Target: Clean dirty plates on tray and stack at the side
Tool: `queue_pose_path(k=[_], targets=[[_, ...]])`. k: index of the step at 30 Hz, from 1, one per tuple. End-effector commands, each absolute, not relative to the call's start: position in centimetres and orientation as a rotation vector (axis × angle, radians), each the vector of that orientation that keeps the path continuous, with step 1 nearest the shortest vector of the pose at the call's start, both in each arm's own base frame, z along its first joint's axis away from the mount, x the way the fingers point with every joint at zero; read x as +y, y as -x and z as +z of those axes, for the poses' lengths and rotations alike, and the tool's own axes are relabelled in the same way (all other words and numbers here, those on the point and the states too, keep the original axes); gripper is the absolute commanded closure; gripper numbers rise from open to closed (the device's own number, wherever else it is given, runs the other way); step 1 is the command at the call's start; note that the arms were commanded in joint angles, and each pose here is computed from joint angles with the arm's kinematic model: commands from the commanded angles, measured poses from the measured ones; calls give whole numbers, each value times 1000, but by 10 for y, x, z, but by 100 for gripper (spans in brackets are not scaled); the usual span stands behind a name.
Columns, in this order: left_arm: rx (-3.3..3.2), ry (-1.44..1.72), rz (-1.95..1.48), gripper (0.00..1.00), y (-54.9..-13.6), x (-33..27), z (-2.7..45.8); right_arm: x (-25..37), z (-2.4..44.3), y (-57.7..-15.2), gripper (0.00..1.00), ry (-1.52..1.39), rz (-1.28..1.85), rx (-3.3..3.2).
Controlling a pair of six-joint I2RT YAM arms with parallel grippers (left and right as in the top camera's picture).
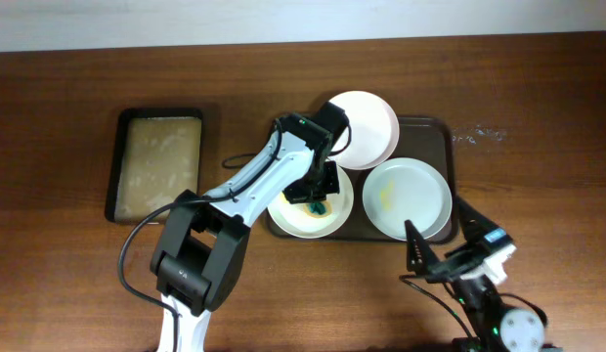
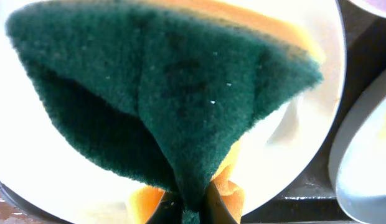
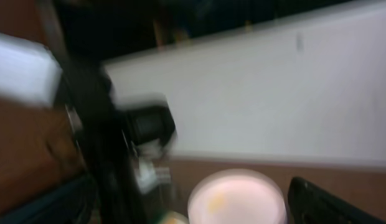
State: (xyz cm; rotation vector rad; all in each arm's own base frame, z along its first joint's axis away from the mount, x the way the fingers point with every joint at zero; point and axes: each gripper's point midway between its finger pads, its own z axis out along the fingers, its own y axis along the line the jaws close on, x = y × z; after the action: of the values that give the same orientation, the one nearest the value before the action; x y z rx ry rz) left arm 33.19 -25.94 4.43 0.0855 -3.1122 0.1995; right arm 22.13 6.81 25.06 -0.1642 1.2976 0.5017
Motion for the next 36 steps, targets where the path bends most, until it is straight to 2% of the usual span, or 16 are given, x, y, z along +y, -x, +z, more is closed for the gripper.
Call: queue_pose_path(k=[1, 3, 4, 5, 6, 7, 8, 9, 10, 11, 13, 14, 15, 23, 30, 36], targets=[[-3114, -88, 249, 100, -329, -264, 33, 40, 321, -207, 2, 4, 429, 1227], [-3096, -78, 305, 100, -324, -269, 21, 35, 342, -205, 2, 17, 337, 1303], [-3096, -78, 309, 83, -323, -268, 15, 35, 349, -209, 2, 40, 298, 1383], [-3098, -77, 310, 39, -322, -268, 10, 35, 352, -213, 2, 43, 289, 1442], [-3098, -78, 310, 0, -322, -267, 9, 42, 357, -217, 2, 71, 322, 1501], [-3104, -80, 302, 0, -323, -266, 9, 55, 358, -218, 2, 127, 386, 1543], [-3110, -82, 292, 13, -324, -264, 9, 74, 359, -217, 2, 213, 480, 1576], [-3111, -76, 295, 37, -325, -264, 9, 87, 358, -216, 2, 279, 553, 1593], [-3112, -65, 293, 70, -326, -261, 9, 92, 355, -220, 1, 298, 581, 1609], [-3109, -75, 287, 78, -327, -258, 9, 90, 349, -226, 2, 285, 581, 1635], [-3100, -105, 259, 80, -328, -249, 9, 91, 338, -237, 2, 272, 593, 1687], [-3103, -119, 233, 86, -330, -243, 8, 91, 334, -240, 2, 268, 597, 1702], [-3116, -133, 168, 100, -331, -233, 7, 91, 327, -245, 2, 260, 604, 1732], [-3106, -229, -154, 100, -334, -173, 22, 58, 260, -270, 2, -23, 496, 2023], [-3231, -342, 100, 100, -369, -178, 69, 66, 252, -272, 2, -33, 562, 2060], [-3168, -291, 380, 100, -365, -215, 69, 75, 235, -281, 2, -18, 628, 2127]])
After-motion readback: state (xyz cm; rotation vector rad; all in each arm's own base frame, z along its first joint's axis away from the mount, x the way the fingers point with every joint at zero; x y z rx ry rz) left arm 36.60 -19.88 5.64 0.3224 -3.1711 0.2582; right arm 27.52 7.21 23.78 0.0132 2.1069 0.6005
